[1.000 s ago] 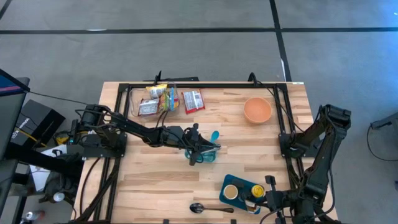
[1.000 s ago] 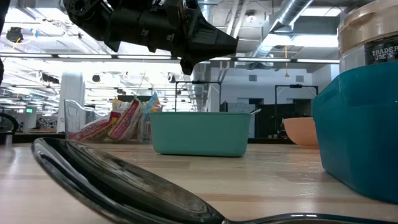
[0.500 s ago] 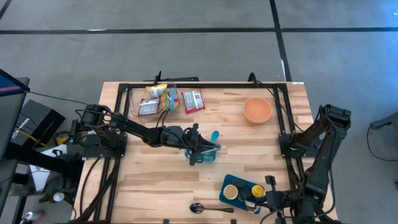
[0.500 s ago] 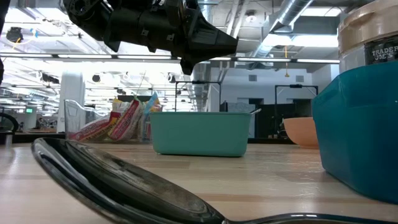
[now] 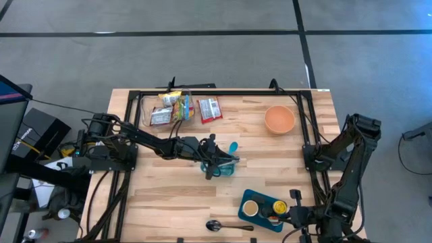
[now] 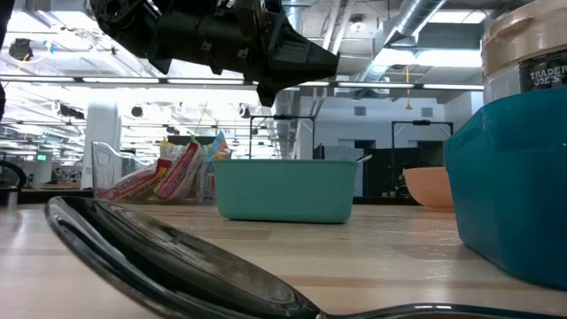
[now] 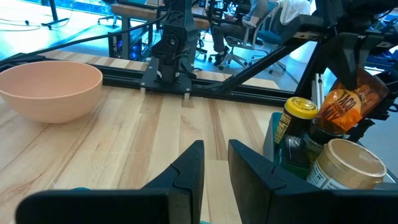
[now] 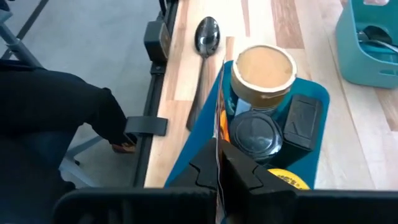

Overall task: Pick & Place Food Item
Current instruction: Put the orange seasoning pack into the blue bin

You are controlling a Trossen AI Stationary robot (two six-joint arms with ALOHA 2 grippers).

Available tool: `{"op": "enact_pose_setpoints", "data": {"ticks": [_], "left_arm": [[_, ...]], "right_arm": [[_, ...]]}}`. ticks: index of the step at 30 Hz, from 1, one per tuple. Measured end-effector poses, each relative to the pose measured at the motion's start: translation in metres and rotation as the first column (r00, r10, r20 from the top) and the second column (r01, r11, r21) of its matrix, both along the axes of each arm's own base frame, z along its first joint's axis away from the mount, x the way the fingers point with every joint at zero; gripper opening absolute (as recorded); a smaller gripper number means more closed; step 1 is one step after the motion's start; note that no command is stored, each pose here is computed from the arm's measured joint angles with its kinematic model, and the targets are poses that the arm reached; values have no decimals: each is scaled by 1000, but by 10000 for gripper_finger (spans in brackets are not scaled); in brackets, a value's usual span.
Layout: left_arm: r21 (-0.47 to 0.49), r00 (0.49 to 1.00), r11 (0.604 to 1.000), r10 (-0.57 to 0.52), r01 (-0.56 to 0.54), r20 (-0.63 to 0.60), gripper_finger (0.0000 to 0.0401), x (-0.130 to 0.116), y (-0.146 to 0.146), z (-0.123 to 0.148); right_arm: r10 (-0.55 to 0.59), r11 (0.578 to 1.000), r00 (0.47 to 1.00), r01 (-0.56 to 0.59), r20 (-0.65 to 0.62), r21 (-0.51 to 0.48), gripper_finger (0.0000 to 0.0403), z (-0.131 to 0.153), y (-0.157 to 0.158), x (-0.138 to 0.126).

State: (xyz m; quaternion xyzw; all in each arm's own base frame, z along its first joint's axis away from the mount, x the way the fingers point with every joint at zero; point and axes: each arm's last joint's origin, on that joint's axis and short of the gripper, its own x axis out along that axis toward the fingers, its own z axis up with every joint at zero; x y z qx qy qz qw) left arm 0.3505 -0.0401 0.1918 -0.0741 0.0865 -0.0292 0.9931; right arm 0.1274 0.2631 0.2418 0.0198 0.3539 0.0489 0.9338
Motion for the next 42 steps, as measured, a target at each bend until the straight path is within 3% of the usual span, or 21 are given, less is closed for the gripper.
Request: {"op": "enact_pose_setpoints", "data": {"ticks": [11, 30, 42], "left_arm": [[0, 1000, 1000, 0, 0, 0, 68, 0, 0, 0], [0, 1000, 1000, 0, 0, 0, 68, 0, 0, 0], [0, 1000, 1000, 0, 0, 1, 68, 0, 0, 0]], "right_arm": [[-1, 1000, 1000, 1, 6, 15, 0, -1, 2, 1], [-17, 999, 1000, 16, -24, -34, 0, -38, 23, 10], [-32, 999, 998, 32, -54, -1, 2, -39, 23, 10]]}}
